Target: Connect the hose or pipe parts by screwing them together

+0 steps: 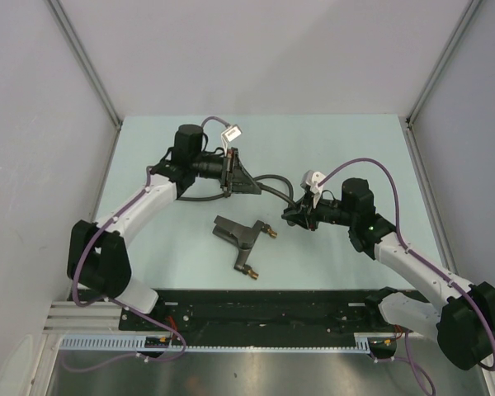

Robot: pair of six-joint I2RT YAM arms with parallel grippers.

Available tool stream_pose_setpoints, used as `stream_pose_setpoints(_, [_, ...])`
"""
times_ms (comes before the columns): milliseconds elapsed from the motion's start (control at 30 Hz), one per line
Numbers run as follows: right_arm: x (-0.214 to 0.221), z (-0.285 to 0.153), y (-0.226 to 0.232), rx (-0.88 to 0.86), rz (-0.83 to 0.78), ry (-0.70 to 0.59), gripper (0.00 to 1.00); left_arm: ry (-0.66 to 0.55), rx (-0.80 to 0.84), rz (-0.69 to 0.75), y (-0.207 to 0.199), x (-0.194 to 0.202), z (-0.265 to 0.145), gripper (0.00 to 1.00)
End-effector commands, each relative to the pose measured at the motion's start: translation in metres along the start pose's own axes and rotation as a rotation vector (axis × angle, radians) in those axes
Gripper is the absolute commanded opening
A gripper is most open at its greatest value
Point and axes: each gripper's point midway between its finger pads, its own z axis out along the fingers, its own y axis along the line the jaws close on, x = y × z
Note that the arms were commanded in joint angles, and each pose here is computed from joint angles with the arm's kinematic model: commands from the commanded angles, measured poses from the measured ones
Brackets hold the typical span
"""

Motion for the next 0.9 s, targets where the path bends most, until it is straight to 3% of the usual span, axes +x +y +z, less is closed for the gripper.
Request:
stream_pose_setpoints(0, [-0.014,0.001,-0.001,0.004,-0.033,-0.047,0.00,-0.008,0.076,0.078,-0.030,-0.006,-0.004,0.39])
stream_pose_setpoints(233, [-0.011,0.002,-0.002,0.007,-0.027,-0.036,0.00,-0.003,0.086,0.074,-0.028,-0.005,-0.004,0.31])
stream_pose_setpoints(333, [-0.009,0.002,-0.005,0.020,-0.022,-0.031,0.00,-0.005,0.088,0.081,-0.030,-0.005,-0.004,0.02])
stream_pose_setpoints(367, [-0.009,0.001,-0.006,0.026,-0.018,-0.031,0.00,-0.016,0.065,0.085,-0.029,-0.007,-0.005,0.00])
stream_pose_setpoints(667, [-0.013,-0.003,-0.021,0.119,-0.017,-0.037,0.02,-0.072,-0.076,0.035,-0.004,-0.009,-0.009,0.00])
stream_pose_setpoints(767, [-0.019,-0.003,-0.020,0.123,-0.028,-0.053,0.12,-0.080,-0.103,0.023,0.000,-0.008,-0.010,0.00])
stream_pose_setpoints(800, [-0.022,-0.002,-0.019,0.115,-0.036,-0.065,0.23,-0.081,-0.101,0.024,-0.002,-0.008,-0.009,0.00])
stream_pose_setpoints(867, [-0.025,-0.001,-0.015,0.094,-0.055,-0.077,0.31,-0.076,-0.092,0.029,-0.006,-0.007,-0.007,0.00])
